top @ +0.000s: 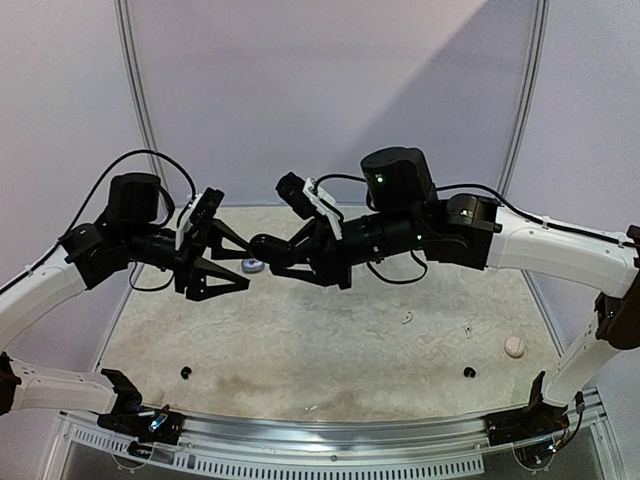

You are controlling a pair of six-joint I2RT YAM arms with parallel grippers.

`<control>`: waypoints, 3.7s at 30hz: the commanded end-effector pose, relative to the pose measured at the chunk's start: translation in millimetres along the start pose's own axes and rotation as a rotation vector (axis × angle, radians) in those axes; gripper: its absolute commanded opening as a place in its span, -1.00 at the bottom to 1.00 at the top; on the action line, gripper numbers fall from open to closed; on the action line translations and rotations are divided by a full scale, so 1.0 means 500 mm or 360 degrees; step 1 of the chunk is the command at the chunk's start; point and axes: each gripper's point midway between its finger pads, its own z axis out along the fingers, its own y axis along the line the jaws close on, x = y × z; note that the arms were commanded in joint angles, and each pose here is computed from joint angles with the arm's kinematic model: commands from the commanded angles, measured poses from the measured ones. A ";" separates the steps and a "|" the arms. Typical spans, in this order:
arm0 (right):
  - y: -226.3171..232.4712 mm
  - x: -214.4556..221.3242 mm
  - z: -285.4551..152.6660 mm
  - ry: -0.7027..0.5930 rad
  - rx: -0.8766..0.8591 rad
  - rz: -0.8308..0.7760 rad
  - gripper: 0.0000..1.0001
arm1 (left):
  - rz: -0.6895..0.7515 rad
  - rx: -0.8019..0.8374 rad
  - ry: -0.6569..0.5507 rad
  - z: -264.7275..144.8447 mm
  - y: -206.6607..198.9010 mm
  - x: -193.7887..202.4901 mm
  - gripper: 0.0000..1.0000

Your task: Insert the wireless bluetooth earbuds into the charging case

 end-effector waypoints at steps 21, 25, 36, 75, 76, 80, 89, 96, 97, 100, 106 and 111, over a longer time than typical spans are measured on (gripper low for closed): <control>0.032 -0.070 0.011 0.0045 -0.0152 0.0356 -1.00 | -0.0130 0.0014 -0.0280 -0.012 -0.012 -0.110 0.17; 0.028 -0.071 0.012 0.0046 -0.0134 0.0327 -1.00 | -0.0155 0.0040 -0.0252 -0.005 -0.014 -0.101 -0.29; 0.014 -0.055 0.021 0.0118 -0.0088 0.0268 -1.00 | -0.0146 0.0061 -0.0262 -0.003 -0.015 -0.106 -0.41; -0.114 -0.111 -0.086 -0.0326 0.0580 0.0401 0.55 | 0.2367 -0.1218 0.0198 -0.070 0.115 -0.090 -1.00; -0.119 -0.118 -0.088 -0.0362 0.0592 0.0437 0.57 | 0.2600 -0.1270 0.0239 -0.063 0.118 -0.081 -1.00; -0.132 -0.142 -0.069 -0.0483 0.0577 0.0581 0.58 | 0.3259 -0.1435 0.0327 -0.043 0.116 -0.077 -1.00; -0.166 -0.112 -0.011 -0.0442 0.0594 0.0786 0.61 | 0.3441 -0.1416 0.0415 -0.044 0.105 -0.061 -1.00; -0.138 -0.122 0.003 -0.0434 0.0446 0.0781 0.47 | 0.3427 -0.1416 0.0441 -0.046 0.108 -0.060 -1.00; -0.132 -0.120 0.011 -0.0422 0.0407 0.0776 0.42 | 0.3434 -0.1413 0.0433 -0.046 0.106 -0.061 -1.00; -0.120 -0.116 0.030 -0.0384 0.0316 0.0772 0.27 | 0.3445 -0.1400 0.0413 -0.044 0.101 -0.059 -1.00; -0.117 -0.098 0.057 -0.0293 0.0263 0.0783 0.03 | 0.3447 -0.1406 0.0407 -0.046 0.098 -0.063 -1.00; -0.115 -0.102 0.057 -0.0300 0.0223 0.0786 -0.34 | 0.3448 -0.1386 0.0406 -0.043 0.096 -0.057 -1.00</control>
